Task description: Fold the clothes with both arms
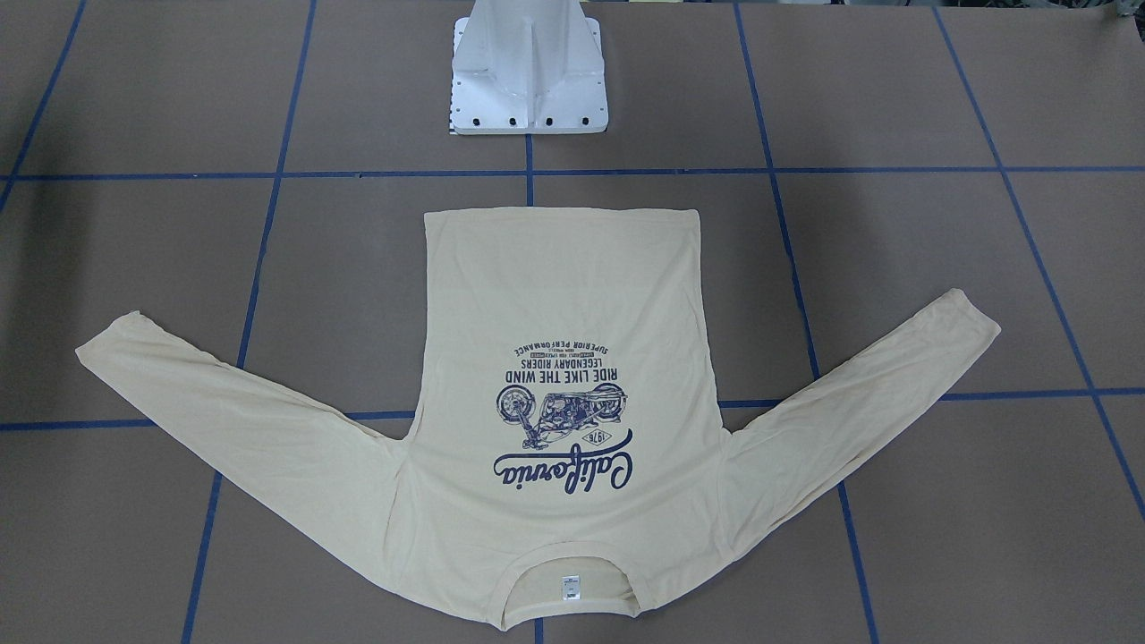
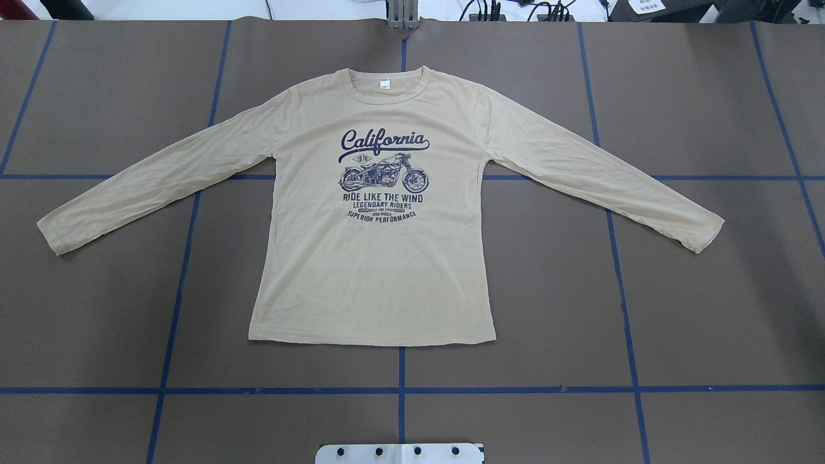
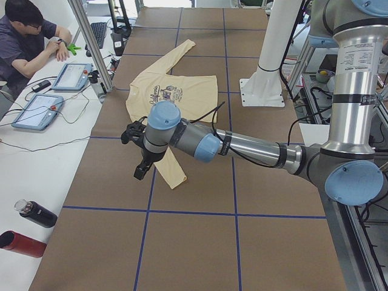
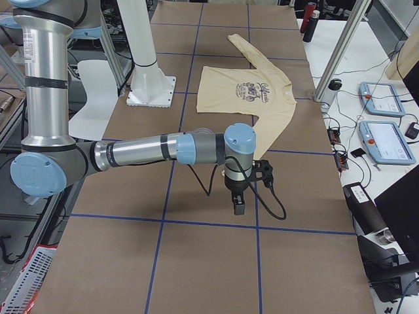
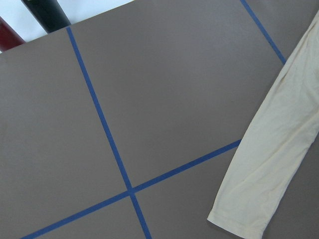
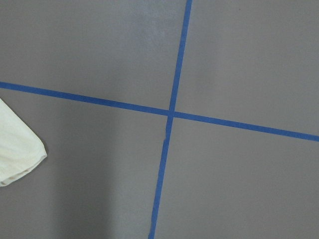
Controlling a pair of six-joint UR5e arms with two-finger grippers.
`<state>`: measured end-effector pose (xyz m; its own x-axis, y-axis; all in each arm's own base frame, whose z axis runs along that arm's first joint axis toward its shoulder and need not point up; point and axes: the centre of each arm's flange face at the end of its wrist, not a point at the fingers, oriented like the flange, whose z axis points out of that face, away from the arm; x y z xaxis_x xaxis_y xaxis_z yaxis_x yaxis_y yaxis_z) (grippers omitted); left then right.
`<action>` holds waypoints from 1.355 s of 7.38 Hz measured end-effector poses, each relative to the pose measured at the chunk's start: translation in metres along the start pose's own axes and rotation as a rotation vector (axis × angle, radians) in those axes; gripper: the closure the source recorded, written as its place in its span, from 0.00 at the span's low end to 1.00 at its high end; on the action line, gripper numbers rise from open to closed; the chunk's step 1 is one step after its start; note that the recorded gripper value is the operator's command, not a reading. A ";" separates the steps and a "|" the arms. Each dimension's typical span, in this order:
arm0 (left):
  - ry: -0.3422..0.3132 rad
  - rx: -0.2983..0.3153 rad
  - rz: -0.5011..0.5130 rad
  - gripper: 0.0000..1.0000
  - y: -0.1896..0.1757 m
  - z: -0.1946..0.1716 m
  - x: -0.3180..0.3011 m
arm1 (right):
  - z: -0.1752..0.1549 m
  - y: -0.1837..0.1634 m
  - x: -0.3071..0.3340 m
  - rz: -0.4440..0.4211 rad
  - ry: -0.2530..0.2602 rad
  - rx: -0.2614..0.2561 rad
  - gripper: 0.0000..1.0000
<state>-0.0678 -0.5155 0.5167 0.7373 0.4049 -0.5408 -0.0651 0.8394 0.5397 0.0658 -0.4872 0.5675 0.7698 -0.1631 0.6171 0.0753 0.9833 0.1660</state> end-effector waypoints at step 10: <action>-0.015 0.015 0.030 0.00 -0.051 0.033 -0.032 | 0.151 -0.055 -0.163 0.128 -0.180 0.112 0.04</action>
<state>-0.0656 -0.5828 0.5277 0.7453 0.4243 -0.5143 -0.0772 0.8211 0.5655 -0.1594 -0.5268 0.5737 0.6421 -0.0598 0.7643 -0.0939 0.9833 0.1559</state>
